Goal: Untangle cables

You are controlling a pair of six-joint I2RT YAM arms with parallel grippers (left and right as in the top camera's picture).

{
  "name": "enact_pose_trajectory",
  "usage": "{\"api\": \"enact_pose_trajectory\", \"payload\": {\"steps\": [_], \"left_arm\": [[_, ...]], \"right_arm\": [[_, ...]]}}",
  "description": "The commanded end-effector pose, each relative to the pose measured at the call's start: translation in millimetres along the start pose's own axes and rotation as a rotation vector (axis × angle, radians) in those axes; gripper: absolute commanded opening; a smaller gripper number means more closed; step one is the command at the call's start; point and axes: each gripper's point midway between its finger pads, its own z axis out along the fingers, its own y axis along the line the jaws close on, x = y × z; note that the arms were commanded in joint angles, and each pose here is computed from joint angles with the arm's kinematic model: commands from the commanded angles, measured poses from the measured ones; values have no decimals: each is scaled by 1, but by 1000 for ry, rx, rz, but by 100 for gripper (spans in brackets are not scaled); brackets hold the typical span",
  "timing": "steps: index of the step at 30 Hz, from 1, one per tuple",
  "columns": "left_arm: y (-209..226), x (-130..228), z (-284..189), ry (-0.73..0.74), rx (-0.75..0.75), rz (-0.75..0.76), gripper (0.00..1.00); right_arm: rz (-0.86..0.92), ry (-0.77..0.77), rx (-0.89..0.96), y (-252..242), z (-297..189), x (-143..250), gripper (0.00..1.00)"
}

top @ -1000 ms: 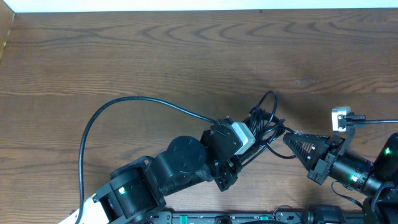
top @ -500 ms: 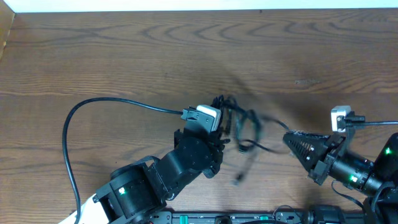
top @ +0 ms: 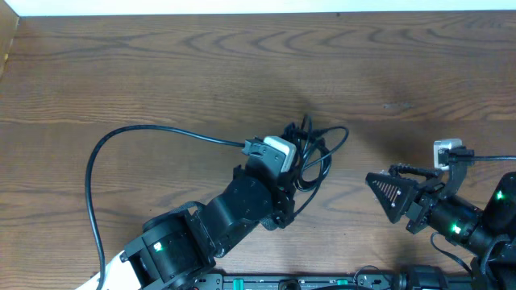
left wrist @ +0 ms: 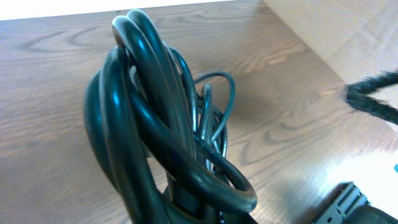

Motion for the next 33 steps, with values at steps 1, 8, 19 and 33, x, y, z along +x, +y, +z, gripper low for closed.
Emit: {"api": "enact_pose_trajectory", "payload": {"steps": [1, 8, 19, 33], "left_arm": [[-22, -10, -9, -25, 118, 95, 8], [-51, -7, -15, -35, 285, 341, 7], [-72, 5, -24, -17, 432, 480, 8], [-55, -12, -25, -76, 314, 419, 8]], "right_arm": [[-13, -11, 6, 3, -4, -3, 76], [-24, -1, -4, 4, -4, -1, 80], [-51, 20, -197, 39, -7, -1, 84], [-202, 34, -178, 33, -7, 8, 76]]}}
